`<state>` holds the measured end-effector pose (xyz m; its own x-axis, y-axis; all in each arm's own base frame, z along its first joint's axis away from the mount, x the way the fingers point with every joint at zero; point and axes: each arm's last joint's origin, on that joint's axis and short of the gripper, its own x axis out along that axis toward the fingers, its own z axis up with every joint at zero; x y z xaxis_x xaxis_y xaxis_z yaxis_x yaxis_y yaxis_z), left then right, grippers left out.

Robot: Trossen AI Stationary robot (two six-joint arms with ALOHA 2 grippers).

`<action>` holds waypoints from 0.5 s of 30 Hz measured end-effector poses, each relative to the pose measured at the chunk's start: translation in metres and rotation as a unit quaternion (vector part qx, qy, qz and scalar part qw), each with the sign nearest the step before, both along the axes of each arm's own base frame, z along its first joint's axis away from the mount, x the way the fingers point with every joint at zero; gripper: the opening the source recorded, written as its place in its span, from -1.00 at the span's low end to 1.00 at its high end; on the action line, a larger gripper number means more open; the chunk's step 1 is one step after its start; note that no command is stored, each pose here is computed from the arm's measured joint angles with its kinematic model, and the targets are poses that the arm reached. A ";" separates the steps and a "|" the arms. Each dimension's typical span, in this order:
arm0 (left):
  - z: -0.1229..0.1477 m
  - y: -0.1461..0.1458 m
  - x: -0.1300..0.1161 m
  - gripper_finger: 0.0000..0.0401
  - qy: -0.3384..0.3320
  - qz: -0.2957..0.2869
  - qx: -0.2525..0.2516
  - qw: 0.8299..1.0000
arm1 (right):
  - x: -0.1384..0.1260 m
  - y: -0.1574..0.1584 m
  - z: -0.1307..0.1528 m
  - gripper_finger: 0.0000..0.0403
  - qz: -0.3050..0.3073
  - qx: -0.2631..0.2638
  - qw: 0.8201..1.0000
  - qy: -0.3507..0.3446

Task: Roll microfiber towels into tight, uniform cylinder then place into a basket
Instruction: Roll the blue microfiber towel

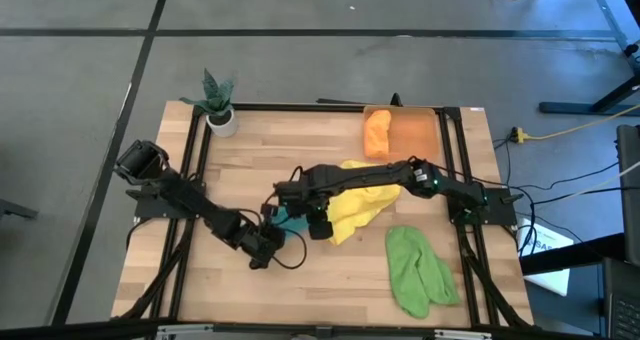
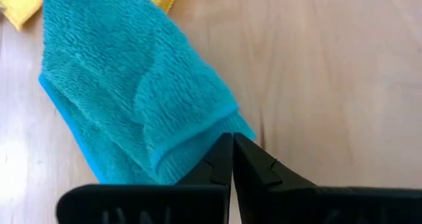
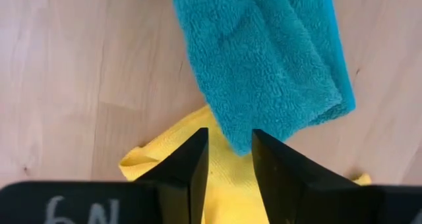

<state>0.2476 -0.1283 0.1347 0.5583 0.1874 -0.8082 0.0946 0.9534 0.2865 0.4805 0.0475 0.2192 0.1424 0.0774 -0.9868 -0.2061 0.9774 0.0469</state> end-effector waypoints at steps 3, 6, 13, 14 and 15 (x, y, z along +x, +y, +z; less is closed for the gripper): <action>0.000 -0.005 -0.003 -0.98 0.000 -0.006 -0.002 1.000 | 0.000 0.009 0.000 -0.42 0.017 -0.005 1.000 -0.003; 0.001 -0.007 -0.007 -0.98 0.008 -0.006 0.000 1.000 | 0.001 0.022 0.001 -0.42 0.040 -0.004 0.999 -0.021; 0.016 -0.010 -0.026 -0.98 0.010 0.017 0.001 1.000 | 0.001 0.043 -0.006 -0.42 0.067 -0.049 0.996 -0.028; 0.019 -0.011 -0.030 -0.98 0.008 0.020 0.001 1.000 | 0.001 0.045 -0.006 -0.42 0.068 -0.057 0.996 -0.029; 0.023 -0.012 -0.033 -0.98 0.003 0.020 -0.001 1.000 | 0.001 0.046 -0.006 -0.42 0.068 -0.063 0.995 -0.034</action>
<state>0.2150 -0.1403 0.1576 0.5463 0.2080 -0.8114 0.0580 0.9570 0.2843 0.4815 0.0936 0.2131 0.2057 -0.0225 -0.9784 -0.3360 0.9373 -0.0922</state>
